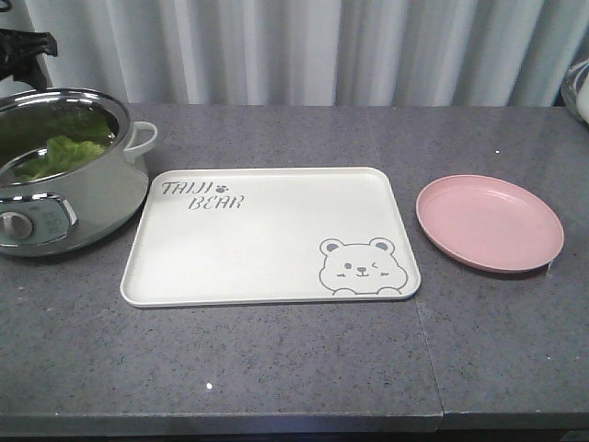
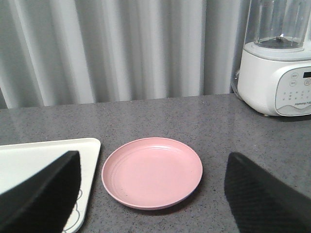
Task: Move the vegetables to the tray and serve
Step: 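Lower the open left gripper into the pot around a lettuce leaf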
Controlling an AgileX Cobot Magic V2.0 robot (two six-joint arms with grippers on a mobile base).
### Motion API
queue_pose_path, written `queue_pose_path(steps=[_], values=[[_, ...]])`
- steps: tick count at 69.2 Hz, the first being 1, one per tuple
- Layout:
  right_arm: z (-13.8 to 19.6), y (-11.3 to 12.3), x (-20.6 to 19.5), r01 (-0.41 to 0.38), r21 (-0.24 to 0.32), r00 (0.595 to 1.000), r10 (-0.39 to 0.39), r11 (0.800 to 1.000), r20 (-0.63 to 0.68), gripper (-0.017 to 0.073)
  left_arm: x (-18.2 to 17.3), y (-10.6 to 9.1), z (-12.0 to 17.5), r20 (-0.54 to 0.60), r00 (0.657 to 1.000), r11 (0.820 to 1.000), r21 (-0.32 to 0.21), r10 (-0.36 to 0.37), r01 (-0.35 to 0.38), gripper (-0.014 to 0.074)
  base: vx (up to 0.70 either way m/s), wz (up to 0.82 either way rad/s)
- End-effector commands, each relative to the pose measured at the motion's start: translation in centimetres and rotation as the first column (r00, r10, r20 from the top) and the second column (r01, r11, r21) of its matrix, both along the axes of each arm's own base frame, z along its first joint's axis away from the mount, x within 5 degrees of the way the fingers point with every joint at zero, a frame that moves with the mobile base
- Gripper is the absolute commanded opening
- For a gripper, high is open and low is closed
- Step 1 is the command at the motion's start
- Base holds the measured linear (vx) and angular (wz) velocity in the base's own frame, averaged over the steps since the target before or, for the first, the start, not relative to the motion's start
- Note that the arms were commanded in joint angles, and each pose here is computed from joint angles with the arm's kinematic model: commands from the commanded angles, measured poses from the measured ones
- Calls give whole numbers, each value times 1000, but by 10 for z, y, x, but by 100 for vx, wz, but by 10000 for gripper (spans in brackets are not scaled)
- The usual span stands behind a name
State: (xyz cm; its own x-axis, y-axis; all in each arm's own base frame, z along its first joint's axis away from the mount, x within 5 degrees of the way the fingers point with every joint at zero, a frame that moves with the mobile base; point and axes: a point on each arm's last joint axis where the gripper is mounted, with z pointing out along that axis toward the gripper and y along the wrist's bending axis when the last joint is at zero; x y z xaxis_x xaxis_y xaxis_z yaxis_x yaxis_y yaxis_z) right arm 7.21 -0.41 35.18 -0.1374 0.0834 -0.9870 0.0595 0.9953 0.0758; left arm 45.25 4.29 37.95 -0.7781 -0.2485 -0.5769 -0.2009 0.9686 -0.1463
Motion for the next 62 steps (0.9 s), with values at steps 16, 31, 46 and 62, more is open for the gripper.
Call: queue_pose_path(steps=[16, 31, 46, 62], values=[[15, 0, 2, -3, -17, 996, 4, 1000, 84, 578, -16, 4, 1, -26, 999, 998, -61, -37, 35, 427, 0, 0], [15, 0, 2, -3, -17, 996, 4, 1000, 85, 578, -15, 4, -12, -70, 996, 997, -55, -54, 50, 412, 0, 0], [15, 0, 2, -3, -17, 996, 4, 1000, 84, 578, -11, 5, -20, -88, 995, 997, -56, -55, 50, 412, 0, 0], [15, 0, 2, -3, -15, 996, 4, 1000, 84, 578, -4, 5, -36, -122, 990, 996, -62, -64, 57, 412, 0, 0]])
